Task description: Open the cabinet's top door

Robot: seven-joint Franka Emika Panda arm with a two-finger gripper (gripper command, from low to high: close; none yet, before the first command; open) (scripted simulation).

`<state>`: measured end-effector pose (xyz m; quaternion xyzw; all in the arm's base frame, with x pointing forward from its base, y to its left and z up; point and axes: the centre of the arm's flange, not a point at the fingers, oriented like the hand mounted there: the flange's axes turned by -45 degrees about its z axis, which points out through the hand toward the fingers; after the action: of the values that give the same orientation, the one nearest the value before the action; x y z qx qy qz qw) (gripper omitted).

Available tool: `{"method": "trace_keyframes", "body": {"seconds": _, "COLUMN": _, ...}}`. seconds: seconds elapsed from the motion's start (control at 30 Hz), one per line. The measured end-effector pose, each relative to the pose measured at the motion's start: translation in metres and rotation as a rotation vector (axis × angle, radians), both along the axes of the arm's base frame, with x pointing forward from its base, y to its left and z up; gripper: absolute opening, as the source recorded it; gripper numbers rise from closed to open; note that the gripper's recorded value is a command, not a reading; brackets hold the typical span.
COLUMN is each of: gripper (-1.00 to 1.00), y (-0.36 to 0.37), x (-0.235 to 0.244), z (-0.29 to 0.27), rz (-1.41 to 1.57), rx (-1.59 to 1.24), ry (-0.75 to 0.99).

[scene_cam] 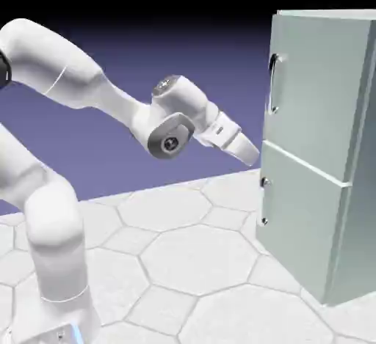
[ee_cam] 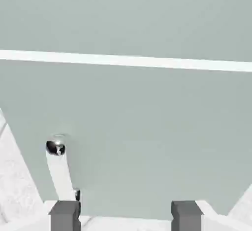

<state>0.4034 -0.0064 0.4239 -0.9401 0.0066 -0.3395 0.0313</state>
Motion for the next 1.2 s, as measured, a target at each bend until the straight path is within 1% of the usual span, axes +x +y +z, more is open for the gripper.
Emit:
{"method": "trace_keyframes", "body": {"seconds": 0.2, "gripper": 0.0, "y": -0.02, "x": 0.018, "z": -0.085, "rz": -0.093, "rx": 0.145, "ry": 0.236}}
{"method": "trace_keyframes", "body": {"seconds": 0.4, "gripper": 0.0, "y": -0.041, "x": 0.015, "z": -0.167, "rz": -0.219, "rx": 0.21, "ry": 0.439}}
{"method": "trace_keyframes", "body": {"seconds": 0.53, "gripper": 0.0, "y": -0.058, "x": 0.006, "z": -0.21, "rz": -0.315, "rx": 0.212, "ry": 0.536}}
{"method": "trace_keyframes", "body": {"seconds": 0.67, "gripper": 0.0, "y": -0.079, "x": -0.004, "z": -0.24, "rz": -0.417, "rx": 0.187, "ry": 0.59}}
{"method": "trace_keyframes", "body": {"seconds": 0.8, "gripper": 0.0, "y": -0.102, "x": -0.012, "z": -0.253, "rz": -0.514, "rx": 0.142, "ry": 0.594}}
{"method": "trace_keyframes", "body": {"seconds": 0.93, "gripper": 0.0, "y": -0.124, "x": -0.013, "z": -0.25, "rz": -0.597, "rx": 0.084, "ry": 0.545}}
{"method": "trace_keyframes", "body": {"seconds": 1.07, "gripper": 0.0, "y": -0.14, "x": -0.007, "z": -0.231, "rz": -0.655, "rx": 0.02, "ry": 0.443}}
{"method": "trace_keyframes", "body": {"seconds": 1.2, "gripper": 0.0, "y": -0.145, "x": 0.008, "z": -0.196, "rz": -0.677, "rx": -0.039, "ry": 0.294}}
